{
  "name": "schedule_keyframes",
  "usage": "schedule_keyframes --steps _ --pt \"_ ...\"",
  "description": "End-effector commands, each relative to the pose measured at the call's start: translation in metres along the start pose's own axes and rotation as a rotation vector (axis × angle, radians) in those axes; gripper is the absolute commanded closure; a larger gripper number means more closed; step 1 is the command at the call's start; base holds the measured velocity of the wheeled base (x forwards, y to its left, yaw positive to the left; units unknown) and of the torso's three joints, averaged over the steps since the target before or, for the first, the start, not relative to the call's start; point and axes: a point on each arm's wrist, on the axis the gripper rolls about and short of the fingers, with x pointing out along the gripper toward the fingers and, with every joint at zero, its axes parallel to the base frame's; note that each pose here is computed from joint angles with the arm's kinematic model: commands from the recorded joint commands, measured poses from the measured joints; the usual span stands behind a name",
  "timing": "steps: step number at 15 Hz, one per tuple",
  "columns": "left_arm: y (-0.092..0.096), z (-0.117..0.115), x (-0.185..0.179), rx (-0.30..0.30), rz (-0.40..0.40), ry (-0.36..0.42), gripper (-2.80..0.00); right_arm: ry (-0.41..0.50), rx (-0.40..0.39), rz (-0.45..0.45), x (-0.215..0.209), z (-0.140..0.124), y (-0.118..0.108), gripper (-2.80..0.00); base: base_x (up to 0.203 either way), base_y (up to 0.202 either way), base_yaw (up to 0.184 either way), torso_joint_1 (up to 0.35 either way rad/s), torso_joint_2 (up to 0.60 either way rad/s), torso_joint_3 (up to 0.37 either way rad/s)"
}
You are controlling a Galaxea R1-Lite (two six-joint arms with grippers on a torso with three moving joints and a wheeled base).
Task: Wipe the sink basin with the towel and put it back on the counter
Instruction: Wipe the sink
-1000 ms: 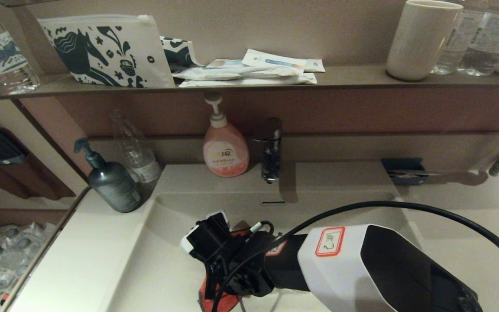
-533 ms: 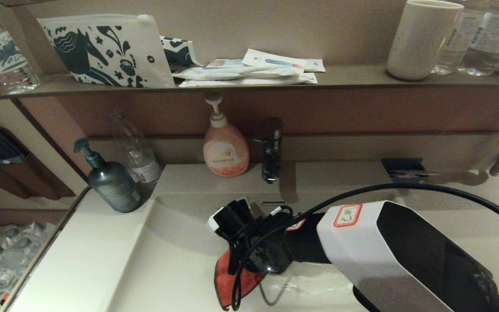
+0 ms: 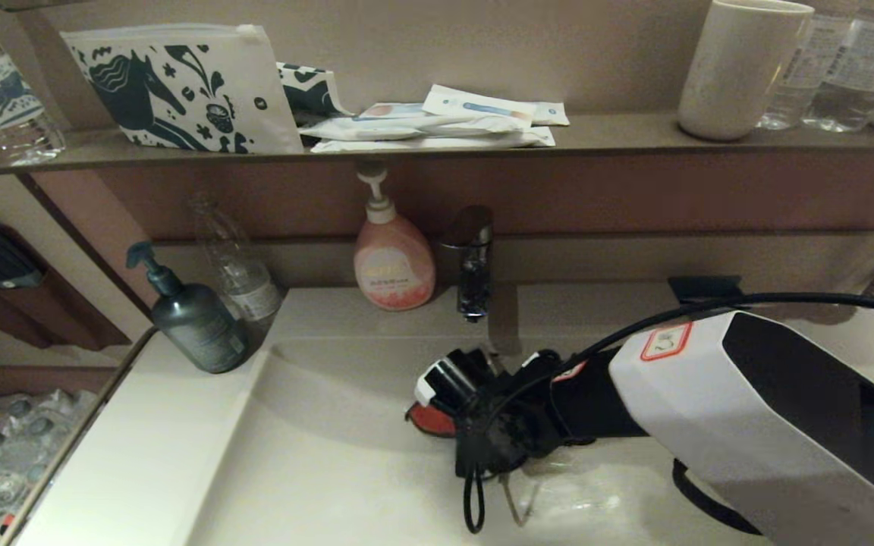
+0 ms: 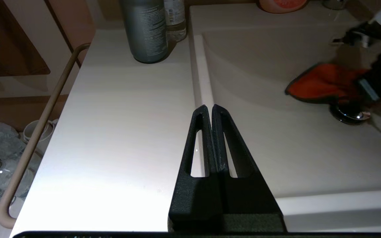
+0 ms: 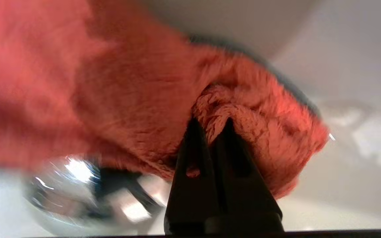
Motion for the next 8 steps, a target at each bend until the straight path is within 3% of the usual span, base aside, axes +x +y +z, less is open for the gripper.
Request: schedule_keyframes --steps 1,3,8 --pt "0.000 0.000 0.000 0.000 0.000 0.000 0.00 0.019 0.007 -0.023 -0.005 -0.005 -0.018 0.00 0.000 0.000 0.000 0.000 0.00 0.000" --pt "0.000 0.000 0.000 0.000 0.000 0.000 0.00 0.065 0.001 -0.063 -0.002 -0.020 -0.032 0.00 0.000 0.000 0.000 0.000 0.00 0.000" --pt "0.000 0.000 0.000 0.000 0.000 0.000 0.00 0.112 0.096 -0.090 0.000 -0.050 -0.043 0.00 0.000 0.000 0.000 0.000 0.00 0.000"
